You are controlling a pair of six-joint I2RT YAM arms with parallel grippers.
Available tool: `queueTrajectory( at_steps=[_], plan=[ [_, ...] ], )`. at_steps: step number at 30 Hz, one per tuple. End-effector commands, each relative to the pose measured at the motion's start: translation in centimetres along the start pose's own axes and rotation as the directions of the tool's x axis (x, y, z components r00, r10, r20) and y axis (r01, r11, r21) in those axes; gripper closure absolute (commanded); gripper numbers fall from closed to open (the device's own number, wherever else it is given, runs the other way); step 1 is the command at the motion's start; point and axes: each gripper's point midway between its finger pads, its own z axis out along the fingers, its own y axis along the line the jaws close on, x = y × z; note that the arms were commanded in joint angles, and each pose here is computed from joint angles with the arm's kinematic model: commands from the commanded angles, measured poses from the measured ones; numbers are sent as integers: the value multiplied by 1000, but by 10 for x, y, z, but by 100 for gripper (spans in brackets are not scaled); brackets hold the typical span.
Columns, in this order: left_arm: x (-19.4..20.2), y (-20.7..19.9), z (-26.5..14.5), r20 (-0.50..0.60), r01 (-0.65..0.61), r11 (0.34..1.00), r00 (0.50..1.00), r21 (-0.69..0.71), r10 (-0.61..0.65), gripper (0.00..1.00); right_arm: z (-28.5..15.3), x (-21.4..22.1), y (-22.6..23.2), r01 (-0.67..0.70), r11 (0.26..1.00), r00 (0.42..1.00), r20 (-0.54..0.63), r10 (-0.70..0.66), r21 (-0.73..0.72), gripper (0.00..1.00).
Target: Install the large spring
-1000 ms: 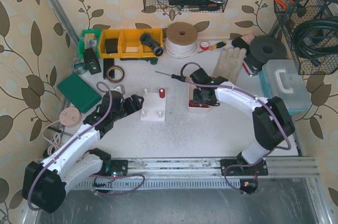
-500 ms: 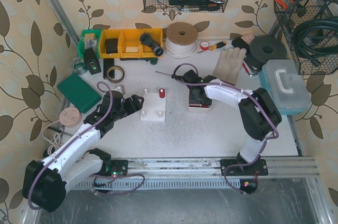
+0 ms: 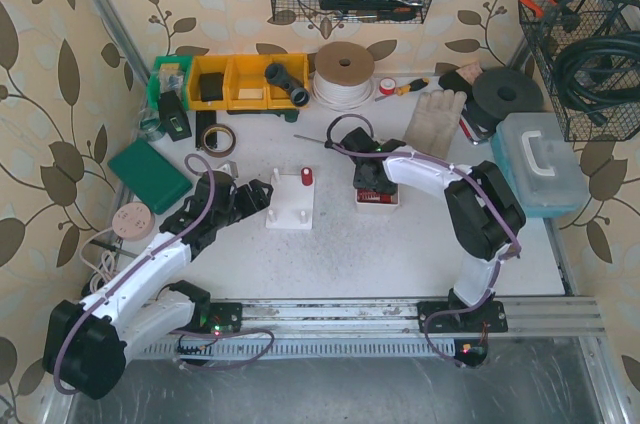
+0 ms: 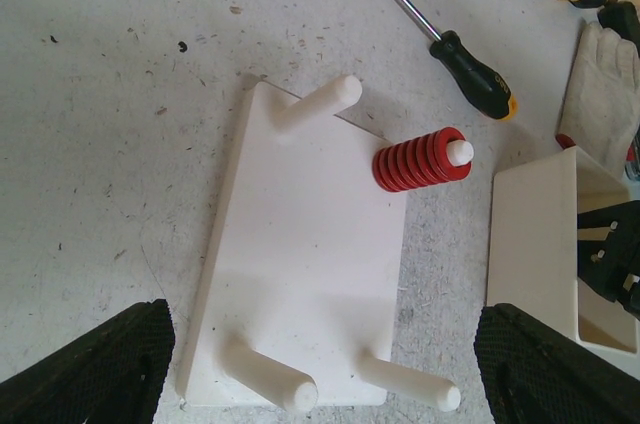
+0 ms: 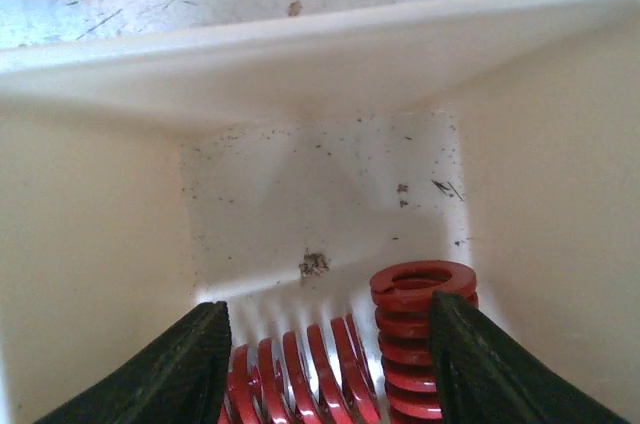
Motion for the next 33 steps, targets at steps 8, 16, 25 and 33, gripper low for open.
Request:
queueTrajectory(
  at_steps=[8,16,25,33],
  plan=[
    [-17,-13,-5,37,-8,1000,999,25,7,15,-21,-2,8,191,981,981,-14,-192,-44,43],
    [-17,-12,-4,37,-3,1000,999,21,2,15,-29,-4,-5,196,981,980,-16,-196,11,44],
    [-17,-13,-6,41,-5,1000,999,24,4,15,-10,3,1,147,989,988,-55,-145,28,48],
    [-17,-13,-5,39,-8,1000,999,25,7,15,-12,5,0,145,989,988,-58,-144,13,48]
  ],
)
